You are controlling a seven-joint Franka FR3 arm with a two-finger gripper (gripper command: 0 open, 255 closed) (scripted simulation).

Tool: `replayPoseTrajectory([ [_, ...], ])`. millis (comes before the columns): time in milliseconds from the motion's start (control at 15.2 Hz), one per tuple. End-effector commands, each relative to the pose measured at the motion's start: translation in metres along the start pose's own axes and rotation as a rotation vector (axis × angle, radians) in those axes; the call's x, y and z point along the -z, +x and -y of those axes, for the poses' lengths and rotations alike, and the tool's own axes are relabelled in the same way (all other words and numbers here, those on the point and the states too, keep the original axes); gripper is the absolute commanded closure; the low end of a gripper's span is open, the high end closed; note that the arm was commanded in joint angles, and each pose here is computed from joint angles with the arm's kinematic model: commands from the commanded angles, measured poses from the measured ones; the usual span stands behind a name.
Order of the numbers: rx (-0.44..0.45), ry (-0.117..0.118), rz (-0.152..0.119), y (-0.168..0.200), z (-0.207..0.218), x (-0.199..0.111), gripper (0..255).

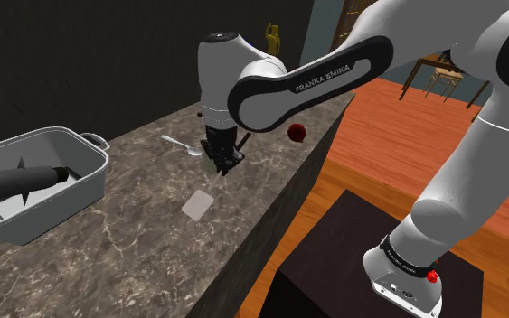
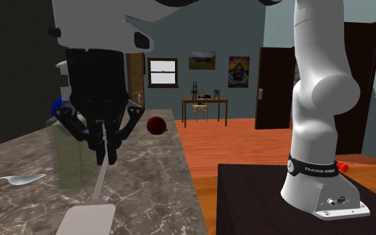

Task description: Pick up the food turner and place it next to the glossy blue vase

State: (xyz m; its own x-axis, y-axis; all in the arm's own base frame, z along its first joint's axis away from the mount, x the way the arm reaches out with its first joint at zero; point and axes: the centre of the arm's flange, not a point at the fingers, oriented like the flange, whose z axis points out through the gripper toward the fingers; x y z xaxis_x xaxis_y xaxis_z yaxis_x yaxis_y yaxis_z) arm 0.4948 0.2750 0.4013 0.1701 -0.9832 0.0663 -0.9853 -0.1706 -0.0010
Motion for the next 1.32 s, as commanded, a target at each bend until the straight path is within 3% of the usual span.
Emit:
replayPoseTrajectory([
  [0,0.0,0.0,0.0,0.0,-0.001,0.011,255],
  [1254,0.0,0.0,0.0,0.007,-0.001,0.111,255],
])
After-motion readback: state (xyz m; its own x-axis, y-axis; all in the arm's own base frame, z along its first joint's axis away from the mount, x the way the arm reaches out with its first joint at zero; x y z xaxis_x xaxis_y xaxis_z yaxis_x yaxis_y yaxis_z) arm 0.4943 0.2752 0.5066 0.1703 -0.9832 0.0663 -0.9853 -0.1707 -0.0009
